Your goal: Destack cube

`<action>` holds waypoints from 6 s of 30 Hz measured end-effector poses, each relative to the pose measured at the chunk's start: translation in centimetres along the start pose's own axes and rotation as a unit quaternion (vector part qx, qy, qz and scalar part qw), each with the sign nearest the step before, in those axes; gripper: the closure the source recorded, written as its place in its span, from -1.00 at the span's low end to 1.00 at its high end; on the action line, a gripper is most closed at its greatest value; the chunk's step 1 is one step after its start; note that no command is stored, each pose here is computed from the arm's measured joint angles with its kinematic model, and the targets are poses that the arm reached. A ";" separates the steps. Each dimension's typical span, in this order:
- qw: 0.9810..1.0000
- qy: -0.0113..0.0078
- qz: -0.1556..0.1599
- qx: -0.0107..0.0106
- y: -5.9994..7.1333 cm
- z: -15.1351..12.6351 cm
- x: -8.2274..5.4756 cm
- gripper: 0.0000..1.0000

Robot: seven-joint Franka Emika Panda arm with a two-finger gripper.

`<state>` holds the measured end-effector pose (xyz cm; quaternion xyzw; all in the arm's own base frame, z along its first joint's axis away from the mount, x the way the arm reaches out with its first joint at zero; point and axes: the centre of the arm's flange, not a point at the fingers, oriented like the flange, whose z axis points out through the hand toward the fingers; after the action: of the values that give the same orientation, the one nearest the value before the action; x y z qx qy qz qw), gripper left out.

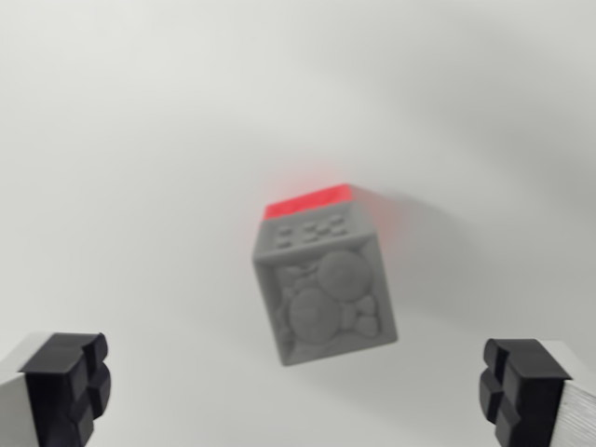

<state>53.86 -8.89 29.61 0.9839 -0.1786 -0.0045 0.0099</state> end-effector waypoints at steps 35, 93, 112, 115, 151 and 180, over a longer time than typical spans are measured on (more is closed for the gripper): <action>0.991 0.001 -0.133 0.008 3.4 12.5 -1.3 -1.00; 0.991 0.004 -0.133 0.009 3.4 10.1 -1.1 1.00; 0.993 0.005 -0.120 0.011 3.8 5.5 -1.4 1.00; 0.994 0.002 -0.108 0.010 4.1 5.9 -1.7 1.00; 0.999 0.000 0.039 0.009 7.2 6.6 -4.8 1.00; 0.986 -0.002 0.164 0.009 9.9 7.1 -7.5 1.00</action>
<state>43.29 -15.64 22.72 0.9414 -0.3373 -0.0027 0.0014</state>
